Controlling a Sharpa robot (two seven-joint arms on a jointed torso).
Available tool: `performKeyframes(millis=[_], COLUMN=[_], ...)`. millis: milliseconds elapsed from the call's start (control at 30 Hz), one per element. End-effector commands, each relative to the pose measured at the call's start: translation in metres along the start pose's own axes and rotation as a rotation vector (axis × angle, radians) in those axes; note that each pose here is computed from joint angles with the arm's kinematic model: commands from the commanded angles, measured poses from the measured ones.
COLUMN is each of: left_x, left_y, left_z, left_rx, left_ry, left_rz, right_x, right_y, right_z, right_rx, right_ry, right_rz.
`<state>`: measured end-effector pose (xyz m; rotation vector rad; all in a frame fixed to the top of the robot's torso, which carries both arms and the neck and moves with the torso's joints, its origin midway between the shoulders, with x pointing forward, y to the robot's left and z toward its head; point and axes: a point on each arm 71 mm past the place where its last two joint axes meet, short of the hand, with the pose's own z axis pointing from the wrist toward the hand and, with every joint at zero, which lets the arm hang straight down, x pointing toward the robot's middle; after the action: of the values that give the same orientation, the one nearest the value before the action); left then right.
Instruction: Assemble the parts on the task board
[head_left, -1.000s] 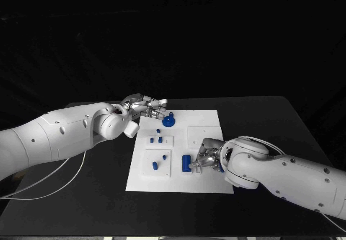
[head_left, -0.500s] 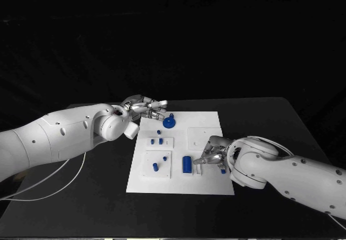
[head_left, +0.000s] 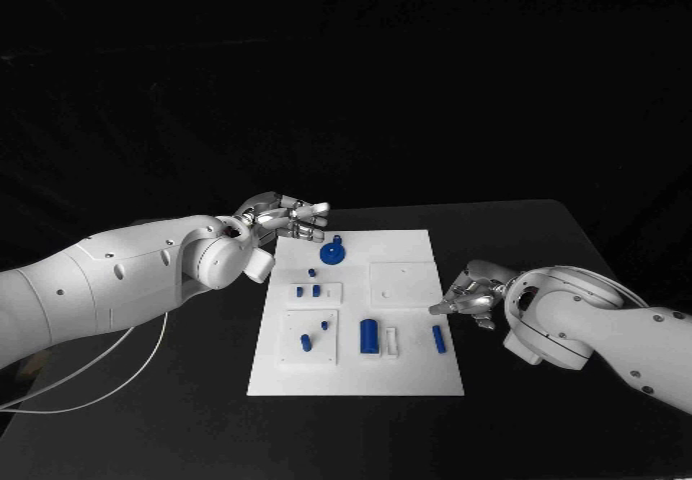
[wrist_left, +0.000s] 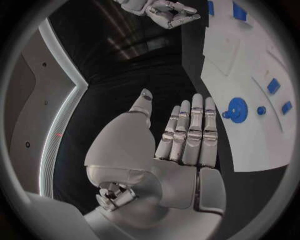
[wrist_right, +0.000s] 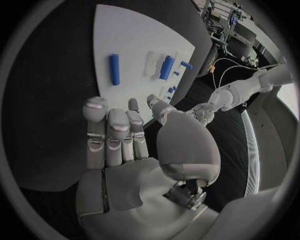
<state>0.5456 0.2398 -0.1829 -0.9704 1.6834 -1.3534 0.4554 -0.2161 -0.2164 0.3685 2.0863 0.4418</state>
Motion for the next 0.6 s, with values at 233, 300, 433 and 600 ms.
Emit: performKeyframes(millis=[233, 300, 433, 600], left_x=[0.0000, 0.0004, 0.0011, 0.0022], left_y=[-0.0021, -0.0014, -0.0003, 0.0006], left_z=[0.0002, 0.0004, 0.0007, 0.0011], left_rx=[0.044, 0.042, 0.039, 0.035], left_ry=[-0.009, -0.006, -0.001, 0.005], left_rz=[-0.025, -0.028, -0.030, -0.032], right_x=[0.005, 0.009, 0.015, 0.021], right_y=[-0.014, -0.014, -0.010, -0.006], right_z=[-0.002, -0.002, -0.002, 0.000], right_rx=[0.055, 0.064, 0.076, 0.088], right_ry=[0.126, 0.139, 0.148, 0.146], right_rz=[-0.158, -0.187, -0.210, -0.219])
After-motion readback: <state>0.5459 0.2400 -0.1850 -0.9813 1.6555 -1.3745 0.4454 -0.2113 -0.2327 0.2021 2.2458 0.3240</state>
